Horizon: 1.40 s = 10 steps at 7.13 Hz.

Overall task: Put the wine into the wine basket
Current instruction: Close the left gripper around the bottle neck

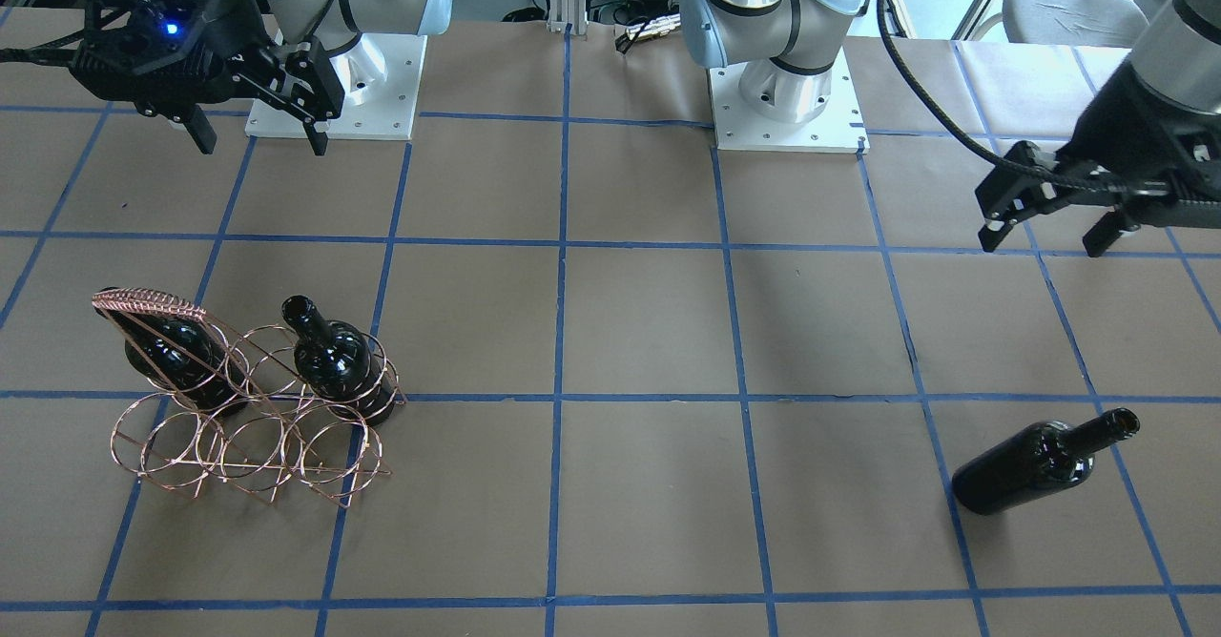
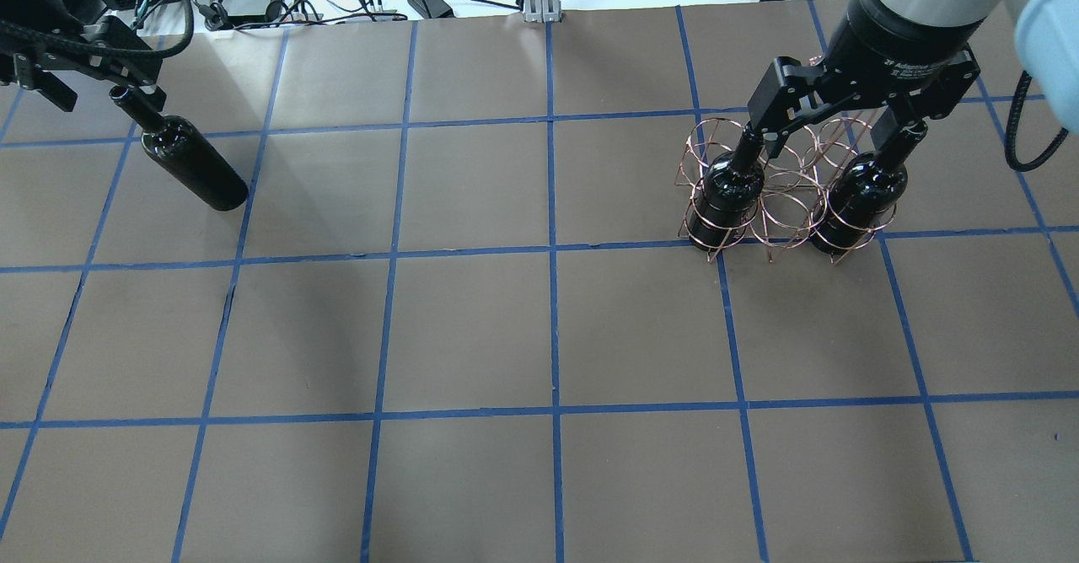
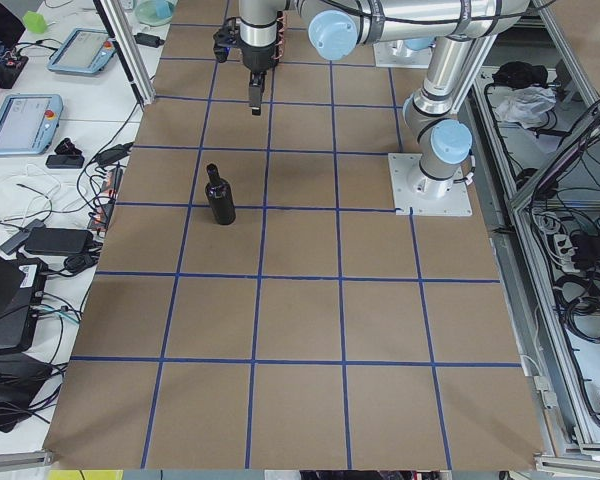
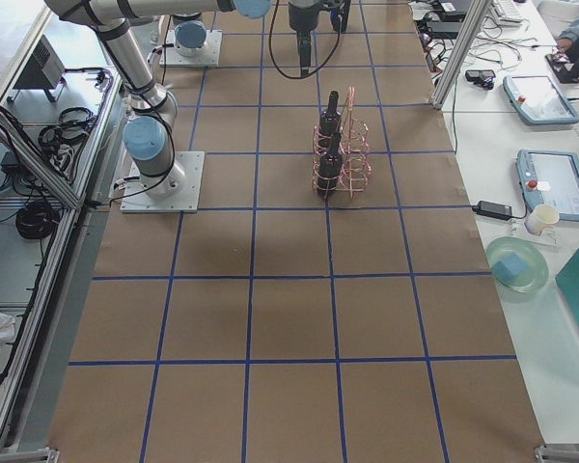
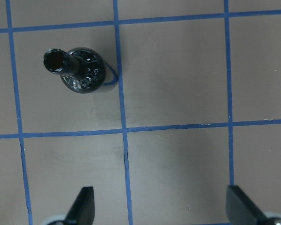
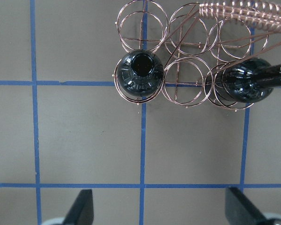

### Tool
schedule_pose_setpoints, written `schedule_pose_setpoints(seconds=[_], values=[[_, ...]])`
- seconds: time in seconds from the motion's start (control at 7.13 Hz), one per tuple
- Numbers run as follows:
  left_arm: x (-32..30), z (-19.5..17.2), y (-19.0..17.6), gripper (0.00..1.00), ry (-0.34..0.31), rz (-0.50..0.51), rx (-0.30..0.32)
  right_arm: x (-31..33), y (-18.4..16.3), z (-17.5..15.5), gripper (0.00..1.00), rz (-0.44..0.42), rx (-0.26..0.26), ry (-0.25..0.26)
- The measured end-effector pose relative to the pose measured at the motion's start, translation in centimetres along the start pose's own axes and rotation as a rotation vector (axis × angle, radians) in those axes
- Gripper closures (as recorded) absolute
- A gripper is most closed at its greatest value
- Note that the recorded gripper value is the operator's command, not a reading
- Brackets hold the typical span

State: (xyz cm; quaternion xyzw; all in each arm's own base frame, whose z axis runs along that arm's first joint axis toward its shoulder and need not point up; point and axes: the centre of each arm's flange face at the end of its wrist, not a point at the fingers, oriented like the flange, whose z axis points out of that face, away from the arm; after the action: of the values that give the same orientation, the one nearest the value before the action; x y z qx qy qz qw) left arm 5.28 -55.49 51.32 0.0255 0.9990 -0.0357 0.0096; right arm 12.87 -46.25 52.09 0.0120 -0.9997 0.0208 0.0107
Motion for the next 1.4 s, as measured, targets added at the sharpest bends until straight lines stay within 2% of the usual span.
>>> schedule_pose_setpoints(seconds=[0.42, 0.7, 1.12, 1.26, 1.4], values=[[-5.2, 3.1, -4.6, 0.0, 0.019, 0.02, -0.007, 0.0, 0.0, 0.0, 0.0, 0.0, -0.001, 0.001], [-7.2, 6.6, -7.8, 0.0, 0.013, 0.045, -0.002, 0.0, 0.0, -0.1, 0.0, 0.001, 0.001, -0.003], [-8.4, 11.2, -9.9, 0.0, 0.019, 0.078, -0.025, -0.1, 0.1, -0.1, 0.0, 0.002, 0.0, -0.008], [-8.6, 12.1, -10.3, 0.09, 0.02, 0.084, -0.03, -0.1, 0.1, 0.0, 0.0, 0.002, 0.0, -0.009], [-8.8, 12.9, -10.4, 0.14, 0.024, 0.085, -0.037, -0.2, 0.0, 0.0, 0.0, 0.002, -0.001, -0.011]])
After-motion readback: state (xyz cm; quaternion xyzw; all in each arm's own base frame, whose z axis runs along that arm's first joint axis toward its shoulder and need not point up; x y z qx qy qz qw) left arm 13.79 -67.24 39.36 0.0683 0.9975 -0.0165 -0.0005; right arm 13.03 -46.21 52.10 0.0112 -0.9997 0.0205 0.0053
